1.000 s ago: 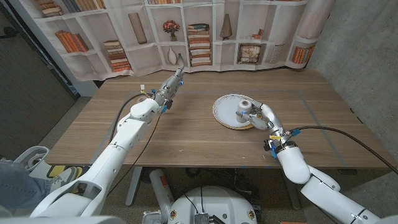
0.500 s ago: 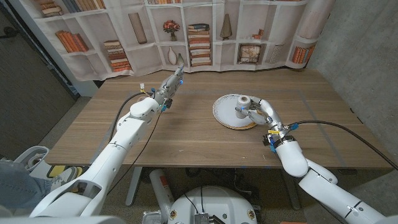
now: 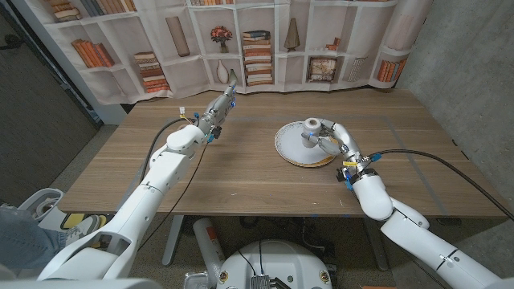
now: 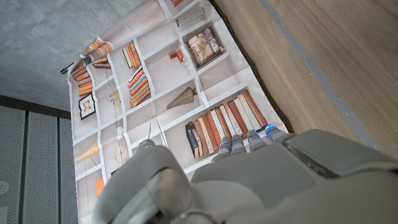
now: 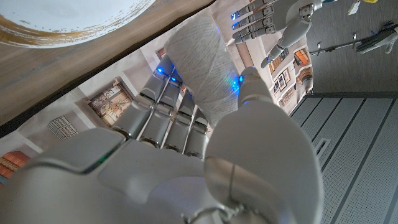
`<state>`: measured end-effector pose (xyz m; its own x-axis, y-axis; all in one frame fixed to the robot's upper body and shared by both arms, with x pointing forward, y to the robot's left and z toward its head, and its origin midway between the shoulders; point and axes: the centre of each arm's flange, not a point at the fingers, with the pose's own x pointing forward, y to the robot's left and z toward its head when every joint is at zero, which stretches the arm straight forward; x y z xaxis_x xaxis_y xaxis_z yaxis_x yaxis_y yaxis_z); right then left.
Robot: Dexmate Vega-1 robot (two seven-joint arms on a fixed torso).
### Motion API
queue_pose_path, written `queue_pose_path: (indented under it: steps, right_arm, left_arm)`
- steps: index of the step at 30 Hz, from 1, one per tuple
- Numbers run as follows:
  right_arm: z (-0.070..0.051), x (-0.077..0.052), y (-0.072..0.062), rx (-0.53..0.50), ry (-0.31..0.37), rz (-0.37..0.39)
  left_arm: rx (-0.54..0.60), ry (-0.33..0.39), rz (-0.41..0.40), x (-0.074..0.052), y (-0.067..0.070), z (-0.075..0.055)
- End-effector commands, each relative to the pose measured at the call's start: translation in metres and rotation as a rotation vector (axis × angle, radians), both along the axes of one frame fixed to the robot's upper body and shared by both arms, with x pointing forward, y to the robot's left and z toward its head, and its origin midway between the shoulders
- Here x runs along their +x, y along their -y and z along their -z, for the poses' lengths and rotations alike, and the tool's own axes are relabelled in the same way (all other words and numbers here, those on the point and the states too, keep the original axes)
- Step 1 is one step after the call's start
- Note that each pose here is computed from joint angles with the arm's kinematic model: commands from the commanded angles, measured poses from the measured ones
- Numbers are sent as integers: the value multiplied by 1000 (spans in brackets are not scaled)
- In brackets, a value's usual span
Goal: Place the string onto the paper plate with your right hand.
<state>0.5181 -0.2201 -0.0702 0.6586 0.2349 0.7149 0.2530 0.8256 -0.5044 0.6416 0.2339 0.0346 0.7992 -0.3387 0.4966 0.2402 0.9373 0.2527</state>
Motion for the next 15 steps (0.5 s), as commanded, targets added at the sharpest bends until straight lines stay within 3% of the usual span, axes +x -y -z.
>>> queue_pose_path:
  steps: [1, 15]
  right_arm:
    - [-6, 9, -6, 10, 7, -11]
    - [-13, 23, -17, 8, -3, -28]
  left_arm:
    - [1, -3, -1, 3, -5, 0]
    - [7, -14, 4, 9, -6, 3]
